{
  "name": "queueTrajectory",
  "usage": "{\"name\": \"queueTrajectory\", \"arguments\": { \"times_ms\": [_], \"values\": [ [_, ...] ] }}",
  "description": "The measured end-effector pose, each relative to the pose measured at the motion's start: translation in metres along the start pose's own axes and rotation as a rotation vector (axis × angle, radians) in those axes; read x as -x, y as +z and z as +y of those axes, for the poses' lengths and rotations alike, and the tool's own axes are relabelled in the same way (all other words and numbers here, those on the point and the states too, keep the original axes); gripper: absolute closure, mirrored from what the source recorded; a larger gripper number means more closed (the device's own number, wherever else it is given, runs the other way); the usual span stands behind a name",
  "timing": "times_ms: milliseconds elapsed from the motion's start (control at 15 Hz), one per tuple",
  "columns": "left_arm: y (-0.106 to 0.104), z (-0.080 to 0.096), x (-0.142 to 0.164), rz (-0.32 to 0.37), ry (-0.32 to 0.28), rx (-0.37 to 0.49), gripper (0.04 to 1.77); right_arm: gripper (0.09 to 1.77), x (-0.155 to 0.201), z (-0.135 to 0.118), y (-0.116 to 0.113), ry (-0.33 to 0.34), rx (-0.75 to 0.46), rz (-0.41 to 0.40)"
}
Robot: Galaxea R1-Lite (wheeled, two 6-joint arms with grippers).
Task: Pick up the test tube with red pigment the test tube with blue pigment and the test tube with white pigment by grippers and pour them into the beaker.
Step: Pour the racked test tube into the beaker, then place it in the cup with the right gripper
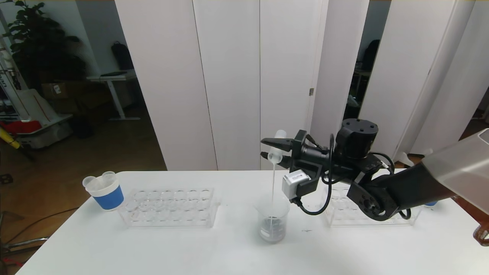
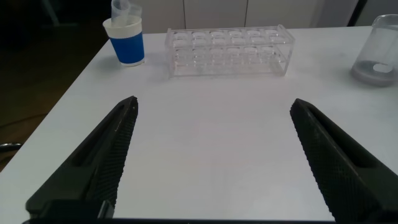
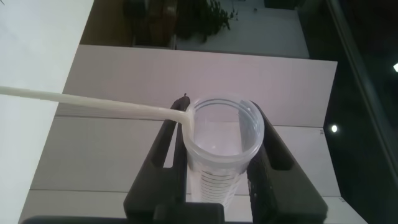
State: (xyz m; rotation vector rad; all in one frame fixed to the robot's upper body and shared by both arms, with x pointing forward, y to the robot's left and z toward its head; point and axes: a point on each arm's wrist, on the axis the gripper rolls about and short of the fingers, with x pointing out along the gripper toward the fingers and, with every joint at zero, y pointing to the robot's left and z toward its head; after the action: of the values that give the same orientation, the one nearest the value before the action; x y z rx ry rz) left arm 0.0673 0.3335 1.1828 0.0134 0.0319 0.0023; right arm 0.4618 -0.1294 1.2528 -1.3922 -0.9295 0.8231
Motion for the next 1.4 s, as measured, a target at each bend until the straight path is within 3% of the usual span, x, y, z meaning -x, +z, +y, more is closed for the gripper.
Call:
{"name": "queueTrajectory", "arguments": {
  "times_ms": [1400],
  "values": [
    [0.0,0.0,0.0,0.0,0.0,0.0,0.06,1.25,-0.0029,-0.0071,0.0034,-0.023,0.105,-0.008]
  ]
}}
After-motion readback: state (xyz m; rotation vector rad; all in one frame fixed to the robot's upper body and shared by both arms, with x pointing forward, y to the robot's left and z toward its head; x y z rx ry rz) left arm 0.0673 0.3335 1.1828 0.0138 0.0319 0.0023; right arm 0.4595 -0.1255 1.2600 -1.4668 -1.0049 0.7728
